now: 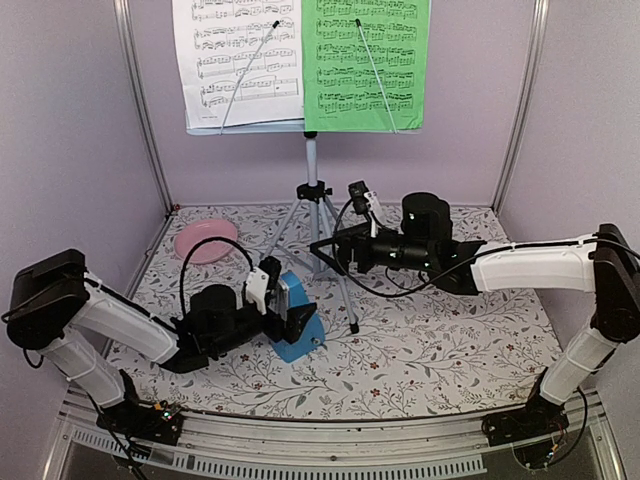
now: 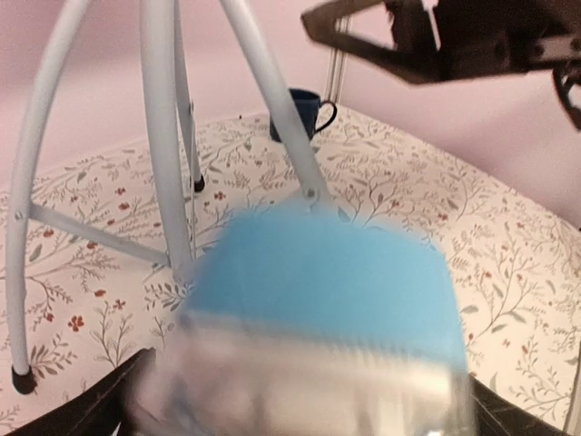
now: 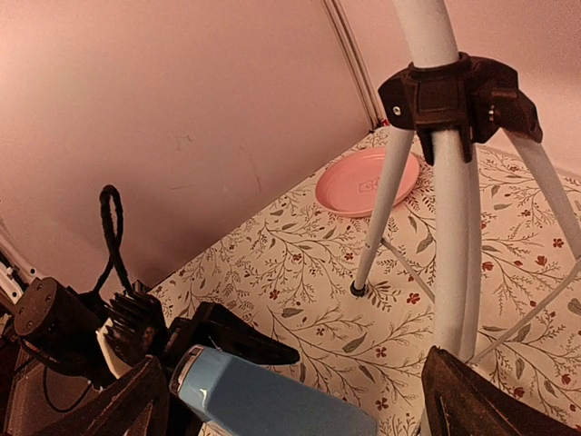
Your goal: Set up the instrument practice props
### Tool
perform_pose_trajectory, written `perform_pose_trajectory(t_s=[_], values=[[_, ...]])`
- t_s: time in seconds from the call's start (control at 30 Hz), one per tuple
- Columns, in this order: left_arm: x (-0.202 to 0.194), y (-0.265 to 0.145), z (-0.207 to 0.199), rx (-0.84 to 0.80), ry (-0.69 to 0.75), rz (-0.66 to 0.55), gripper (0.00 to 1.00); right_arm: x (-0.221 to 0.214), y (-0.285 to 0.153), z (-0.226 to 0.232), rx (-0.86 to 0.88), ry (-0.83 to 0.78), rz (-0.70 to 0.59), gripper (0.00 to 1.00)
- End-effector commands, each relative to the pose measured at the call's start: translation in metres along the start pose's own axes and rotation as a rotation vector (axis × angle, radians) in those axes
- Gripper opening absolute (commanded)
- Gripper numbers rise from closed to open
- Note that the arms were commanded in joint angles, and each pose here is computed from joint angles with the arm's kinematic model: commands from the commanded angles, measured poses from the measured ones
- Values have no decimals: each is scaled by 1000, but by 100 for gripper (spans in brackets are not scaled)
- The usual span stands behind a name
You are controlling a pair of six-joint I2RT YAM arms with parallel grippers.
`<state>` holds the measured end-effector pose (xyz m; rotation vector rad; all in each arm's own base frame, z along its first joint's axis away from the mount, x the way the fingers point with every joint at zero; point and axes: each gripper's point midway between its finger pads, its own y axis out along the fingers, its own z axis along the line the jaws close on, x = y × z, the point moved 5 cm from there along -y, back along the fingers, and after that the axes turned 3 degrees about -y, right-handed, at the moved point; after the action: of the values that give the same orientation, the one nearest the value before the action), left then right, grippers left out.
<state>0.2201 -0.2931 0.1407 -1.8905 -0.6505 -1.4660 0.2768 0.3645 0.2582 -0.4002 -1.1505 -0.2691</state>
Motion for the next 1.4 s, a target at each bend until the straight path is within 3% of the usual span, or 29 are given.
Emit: perform_pose_trajectory(t_s=[0.0,0.17,0.33,0.5,0.67,0.77,1.03,1.23,1.37], values=[[14,-9,1,-28,-2,-30,99,-2,8,0,30,27,42,99],[20,-29,-1,-80,27,-49,98,-5,11,2,53,33,63,99],[30,-54,-8,-180,142,-56,89,-12,17,7,103,55,110,99],[34,-57,7,-148,172,-34,83,-23,24,9,123,81,157,98],[19,-47,17,-103,138,43,95,-21,22,9,116,81,150,98],[3,-46,17,-124,127,101,95,-20,21,10,117,80,150,98],[-45,-57,15,-205,35,202,81,-16,18,9,118,72,139,100],[-61,-50,18,-189,64,236,61,-14,17,7,119,70,138,100],[-68,-40,18,-187,72,246,55,-15,16,6,111,71,138,100]])
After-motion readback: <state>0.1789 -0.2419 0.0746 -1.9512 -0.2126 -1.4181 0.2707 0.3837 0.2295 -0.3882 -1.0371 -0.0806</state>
